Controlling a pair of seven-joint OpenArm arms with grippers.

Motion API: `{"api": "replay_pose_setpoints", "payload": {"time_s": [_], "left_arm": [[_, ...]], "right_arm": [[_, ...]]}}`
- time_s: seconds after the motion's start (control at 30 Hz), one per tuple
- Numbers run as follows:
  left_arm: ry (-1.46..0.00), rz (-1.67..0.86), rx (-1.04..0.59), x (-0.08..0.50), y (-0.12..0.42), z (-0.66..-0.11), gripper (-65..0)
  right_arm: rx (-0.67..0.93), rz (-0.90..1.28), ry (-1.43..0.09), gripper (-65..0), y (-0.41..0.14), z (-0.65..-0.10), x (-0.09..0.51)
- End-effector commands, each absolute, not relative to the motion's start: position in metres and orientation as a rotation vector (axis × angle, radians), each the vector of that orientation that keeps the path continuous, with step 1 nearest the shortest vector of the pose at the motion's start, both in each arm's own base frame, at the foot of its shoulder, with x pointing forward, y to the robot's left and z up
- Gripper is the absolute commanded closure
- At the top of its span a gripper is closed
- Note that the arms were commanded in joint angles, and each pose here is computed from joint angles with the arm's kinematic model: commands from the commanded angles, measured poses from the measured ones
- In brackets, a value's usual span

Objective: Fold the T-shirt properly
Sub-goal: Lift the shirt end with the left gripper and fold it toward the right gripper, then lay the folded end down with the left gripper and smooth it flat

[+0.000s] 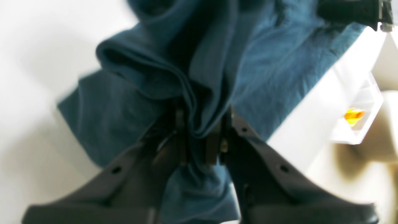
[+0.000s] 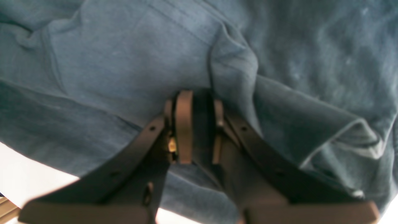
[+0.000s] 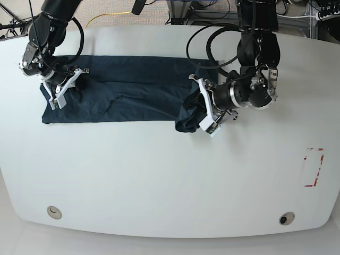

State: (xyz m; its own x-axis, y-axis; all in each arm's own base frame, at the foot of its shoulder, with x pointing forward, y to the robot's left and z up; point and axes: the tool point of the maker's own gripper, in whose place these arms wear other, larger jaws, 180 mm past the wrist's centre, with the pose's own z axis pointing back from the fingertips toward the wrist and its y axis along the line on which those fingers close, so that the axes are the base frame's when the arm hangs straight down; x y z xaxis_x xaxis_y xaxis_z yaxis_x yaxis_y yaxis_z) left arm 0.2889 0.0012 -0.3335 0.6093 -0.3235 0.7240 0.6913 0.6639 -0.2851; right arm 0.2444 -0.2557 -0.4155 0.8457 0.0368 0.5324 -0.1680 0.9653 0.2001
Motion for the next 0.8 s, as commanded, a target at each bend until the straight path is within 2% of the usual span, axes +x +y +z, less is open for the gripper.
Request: {"api": "replay_pose_setpoints", "payload": {"time_s": [0.0, 0.4, 0.5, 0.77], "left_arm": [[-0.735, -0.679, -0.603, 0.293, -0.018, -0.32, -5.4], [-0.659, -0.69, -0.623, 0.293, -0.037, -0.342, -6.0], [-0.662, -0.691, -0.622, 0.294, -0.037, -0.341, -10.8], [-0.714, -0.694, -0.663, 0.305, -0.056, -0.32, -32.6]], "right_arm": [[0.22, 0.12, -0.541, -8.1, -0.262, -0.414, 0.244], [0.218, 0.116, -0.541, -8.1, -0.263, -0.414, 0.243], [0.218, 0.116, -0.541, -8.1, -0.263, -0.414, 0.243], [0.222, 0.121, -0.539, -8.1, -0.261, -0.414, 0.243]]}}
